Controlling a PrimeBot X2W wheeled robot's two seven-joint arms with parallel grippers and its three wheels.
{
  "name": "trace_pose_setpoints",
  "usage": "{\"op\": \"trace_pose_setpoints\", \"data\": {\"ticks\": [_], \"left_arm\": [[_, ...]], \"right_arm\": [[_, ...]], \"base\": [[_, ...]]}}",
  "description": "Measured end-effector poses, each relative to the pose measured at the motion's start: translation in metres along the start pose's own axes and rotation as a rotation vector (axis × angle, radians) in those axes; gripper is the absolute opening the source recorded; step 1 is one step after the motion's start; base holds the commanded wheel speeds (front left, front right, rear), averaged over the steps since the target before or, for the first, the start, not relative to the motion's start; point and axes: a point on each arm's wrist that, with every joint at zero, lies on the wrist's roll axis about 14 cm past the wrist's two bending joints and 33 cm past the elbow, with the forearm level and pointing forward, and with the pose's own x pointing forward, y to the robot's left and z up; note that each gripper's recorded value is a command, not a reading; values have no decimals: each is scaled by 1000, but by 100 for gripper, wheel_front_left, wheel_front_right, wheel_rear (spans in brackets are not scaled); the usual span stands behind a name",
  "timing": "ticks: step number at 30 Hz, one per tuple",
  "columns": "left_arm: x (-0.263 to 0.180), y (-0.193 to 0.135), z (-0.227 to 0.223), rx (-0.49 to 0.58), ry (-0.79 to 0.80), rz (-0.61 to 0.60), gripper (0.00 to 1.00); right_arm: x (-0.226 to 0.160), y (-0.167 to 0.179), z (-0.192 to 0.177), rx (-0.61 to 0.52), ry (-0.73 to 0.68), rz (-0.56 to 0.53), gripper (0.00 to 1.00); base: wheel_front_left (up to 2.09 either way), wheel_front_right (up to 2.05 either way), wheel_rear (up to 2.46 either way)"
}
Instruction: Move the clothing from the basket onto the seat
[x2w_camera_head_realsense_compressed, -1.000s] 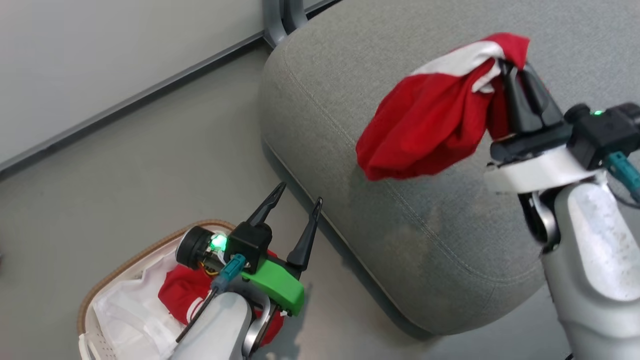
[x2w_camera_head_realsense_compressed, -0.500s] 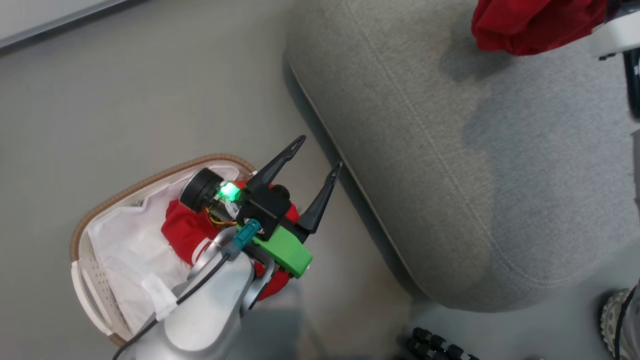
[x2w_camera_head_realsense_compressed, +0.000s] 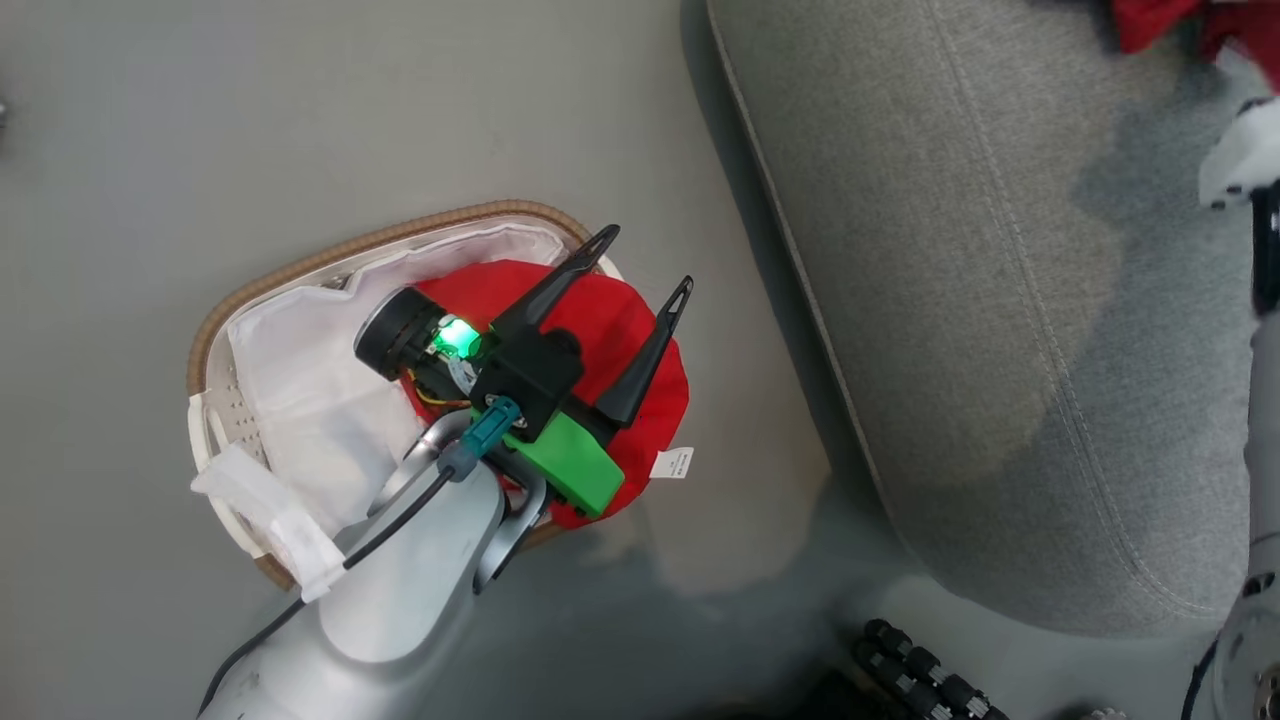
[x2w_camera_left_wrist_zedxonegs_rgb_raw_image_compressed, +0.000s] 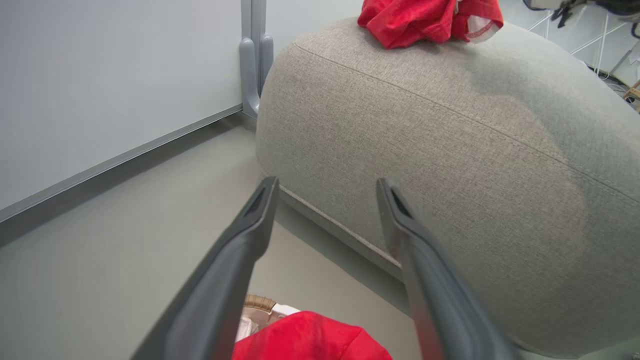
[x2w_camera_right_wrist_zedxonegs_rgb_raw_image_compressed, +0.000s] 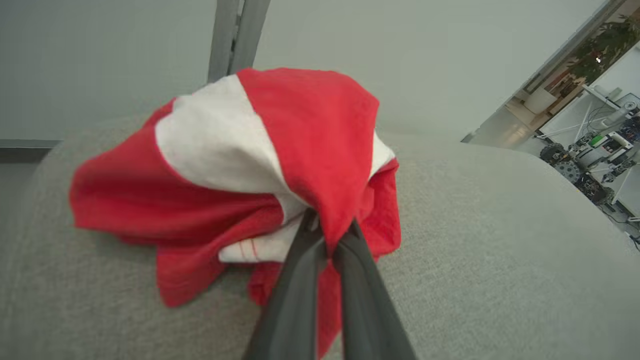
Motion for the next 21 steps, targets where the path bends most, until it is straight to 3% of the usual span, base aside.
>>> {"op": "trace_pose_setpoints", "data": {"ticks": [7,8,9,10,11,21], "left_arm": [[-13,10,-5,-15,24,56,100],[-14,10,-4,-13,23,60,100],[-15,10,-2,-12,22,65,100],[-16,9,0,-12,21,68,100],[-17,9,1,-12,21,74,100],[-34,-1,21,-15,6,144,100]], "right_arm": [[-52,-27,-68,51,171,-106,0],[-59,-30,-71,58,182,-117,23],[-65,-33,-72,66,186,-127,38],[-69,-37,-72,70,186,-137,95],[-74,-42,-71,75,182,-150,100],[-121,-57,-57,118,143,-173,100]], "base": [[0,0,0],[0,0,0],[0,0,0],[0,0,0],[0,0,0],[0,0,0]]}}
